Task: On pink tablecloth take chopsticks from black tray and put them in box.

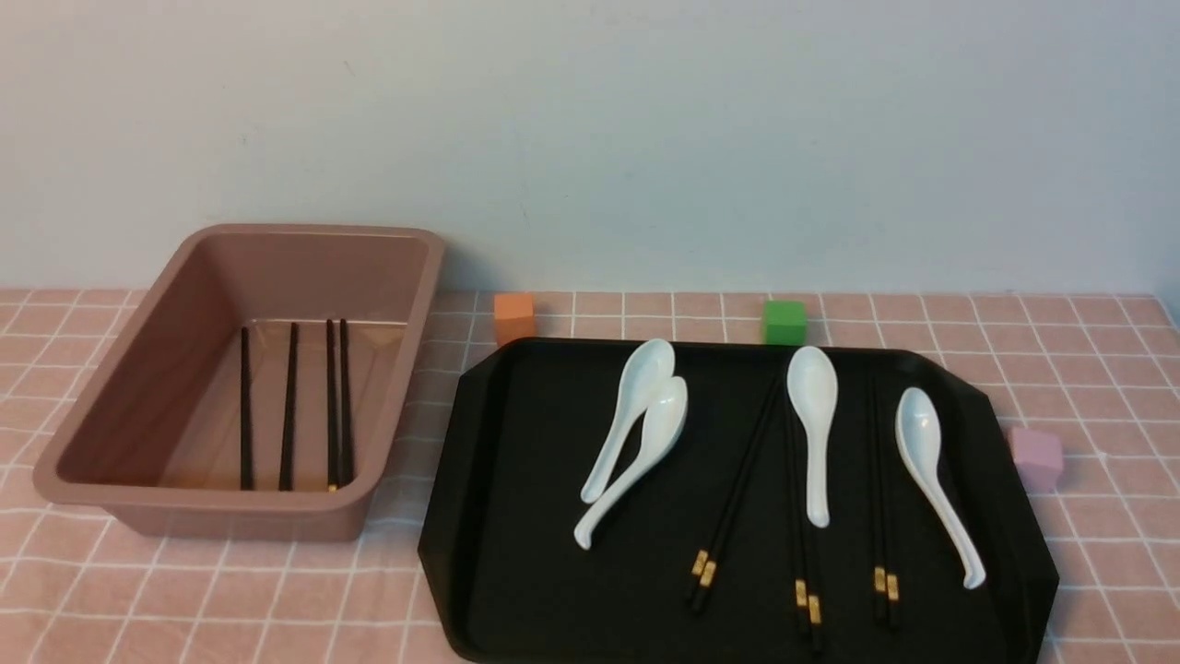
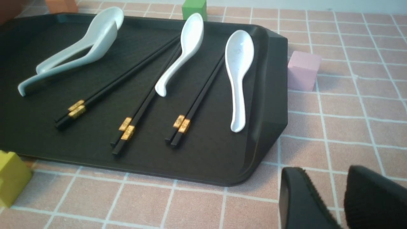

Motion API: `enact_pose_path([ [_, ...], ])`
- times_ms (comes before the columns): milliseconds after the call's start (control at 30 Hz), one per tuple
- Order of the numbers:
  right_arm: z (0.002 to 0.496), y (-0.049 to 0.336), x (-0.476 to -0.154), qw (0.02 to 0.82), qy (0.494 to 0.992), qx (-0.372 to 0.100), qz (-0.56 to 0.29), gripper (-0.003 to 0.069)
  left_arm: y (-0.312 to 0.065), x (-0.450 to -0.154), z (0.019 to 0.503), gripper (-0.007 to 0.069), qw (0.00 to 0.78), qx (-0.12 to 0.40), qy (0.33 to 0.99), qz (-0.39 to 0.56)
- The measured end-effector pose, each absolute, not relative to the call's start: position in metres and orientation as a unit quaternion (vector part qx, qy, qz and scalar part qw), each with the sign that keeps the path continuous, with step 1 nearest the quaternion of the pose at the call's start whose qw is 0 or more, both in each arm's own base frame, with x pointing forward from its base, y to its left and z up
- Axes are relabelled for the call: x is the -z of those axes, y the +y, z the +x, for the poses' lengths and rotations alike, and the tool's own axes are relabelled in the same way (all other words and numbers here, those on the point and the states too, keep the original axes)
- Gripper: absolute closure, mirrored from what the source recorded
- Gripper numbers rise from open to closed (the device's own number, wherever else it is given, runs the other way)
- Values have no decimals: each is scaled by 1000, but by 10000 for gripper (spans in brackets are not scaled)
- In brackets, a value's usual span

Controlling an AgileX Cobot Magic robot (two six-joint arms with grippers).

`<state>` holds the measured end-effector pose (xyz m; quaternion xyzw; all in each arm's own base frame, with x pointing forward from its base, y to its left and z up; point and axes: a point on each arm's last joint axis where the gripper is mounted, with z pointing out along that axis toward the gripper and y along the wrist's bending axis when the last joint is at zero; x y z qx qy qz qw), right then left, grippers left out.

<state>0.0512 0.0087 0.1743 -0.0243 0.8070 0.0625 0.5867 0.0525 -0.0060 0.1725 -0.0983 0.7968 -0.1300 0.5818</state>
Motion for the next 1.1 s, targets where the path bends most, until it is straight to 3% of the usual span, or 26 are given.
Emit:
enact_pose_path([
  [1100,51,9,-174,587,807,-62,-24,419,-6,-168,52,638,569,131,805,-102],
])
